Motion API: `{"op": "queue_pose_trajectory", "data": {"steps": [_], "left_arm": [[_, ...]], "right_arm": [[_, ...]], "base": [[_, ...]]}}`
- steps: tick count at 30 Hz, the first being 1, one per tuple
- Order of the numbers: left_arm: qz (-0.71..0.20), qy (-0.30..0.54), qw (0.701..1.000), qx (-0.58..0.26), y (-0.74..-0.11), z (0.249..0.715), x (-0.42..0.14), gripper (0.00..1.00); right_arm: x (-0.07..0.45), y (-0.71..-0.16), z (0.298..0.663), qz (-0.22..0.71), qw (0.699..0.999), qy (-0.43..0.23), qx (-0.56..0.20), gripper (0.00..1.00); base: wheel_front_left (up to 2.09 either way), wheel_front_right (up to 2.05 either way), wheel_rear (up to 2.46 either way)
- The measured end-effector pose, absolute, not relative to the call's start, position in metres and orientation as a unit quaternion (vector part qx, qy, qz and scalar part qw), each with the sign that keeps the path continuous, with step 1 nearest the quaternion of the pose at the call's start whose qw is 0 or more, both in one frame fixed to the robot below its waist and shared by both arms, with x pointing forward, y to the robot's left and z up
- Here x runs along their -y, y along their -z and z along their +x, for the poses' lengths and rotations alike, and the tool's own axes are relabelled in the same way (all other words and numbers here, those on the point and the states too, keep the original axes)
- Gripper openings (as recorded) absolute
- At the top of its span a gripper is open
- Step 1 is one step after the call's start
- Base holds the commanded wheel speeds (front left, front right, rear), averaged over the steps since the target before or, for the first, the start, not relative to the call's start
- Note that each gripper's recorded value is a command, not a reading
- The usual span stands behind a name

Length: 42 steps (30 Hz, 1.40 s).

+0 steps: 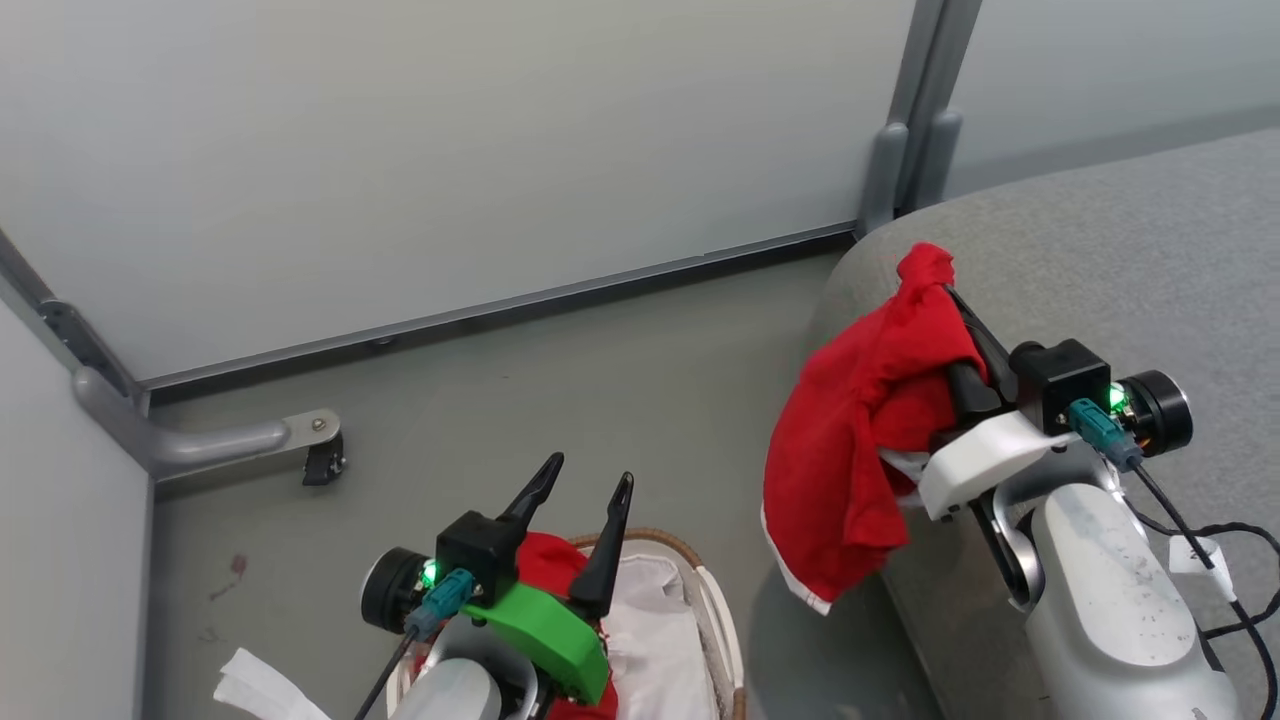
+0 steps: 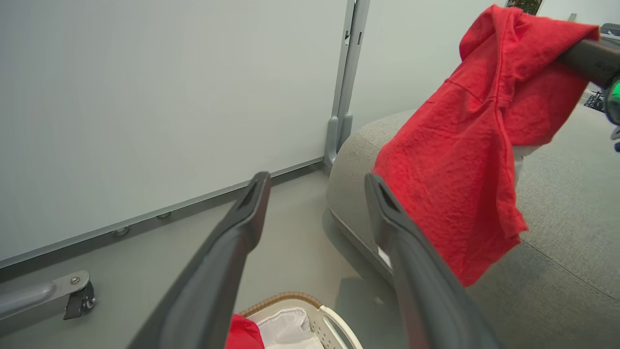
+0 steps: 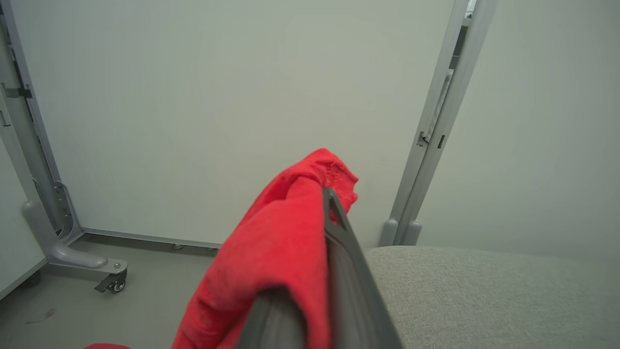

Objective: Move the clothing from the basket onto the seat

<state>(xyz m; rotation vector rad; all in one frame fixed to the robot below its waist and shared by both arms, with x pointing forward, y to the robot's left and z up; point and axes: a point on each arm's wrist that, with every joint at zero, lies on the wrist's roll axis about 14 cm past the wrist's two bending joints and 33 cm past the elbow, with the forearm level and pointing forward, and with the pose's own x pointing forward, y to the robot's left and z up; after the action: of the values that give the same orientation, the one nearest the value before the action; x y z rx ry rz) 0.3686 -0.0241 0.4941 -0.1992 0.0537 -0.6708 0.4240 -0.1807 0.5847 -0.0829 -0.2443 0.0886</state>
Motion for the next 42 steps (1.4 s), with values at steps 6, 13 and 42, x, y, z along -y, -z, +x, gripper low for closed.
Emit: {"op": "queue_pose_trajectory", "data": {"steps": [6, 13, 42], "left_arm": [[-0.098, 0.371, 0.923, -0.030, -0.492, 0.364, 0.054, 1.00], [-0.097, 0.429, 0.897, -0.040, -0.487, 0.359, 0.094, 1.00], [-0.122, 0.493, 0.858, -0.077, -0.427, 0.406, 0.137, 1.00]], "right_arm": [[0.222, -0.587, 0.412, -0.053, 0.991, 0.012, 0.123, 0.00], [0.281, -0.590, 0.391, -0.074, 0.986, 0.094, 0.120, 0.00], [0.410, -0.670, 0.496, -0.252, 0.936, 0.211, 0.127, 0.00]], "base": [[0.00, 0.00, 0.00], [0.00, 0.00, 0.00], [0.00, 0.00, 0.00]]}}
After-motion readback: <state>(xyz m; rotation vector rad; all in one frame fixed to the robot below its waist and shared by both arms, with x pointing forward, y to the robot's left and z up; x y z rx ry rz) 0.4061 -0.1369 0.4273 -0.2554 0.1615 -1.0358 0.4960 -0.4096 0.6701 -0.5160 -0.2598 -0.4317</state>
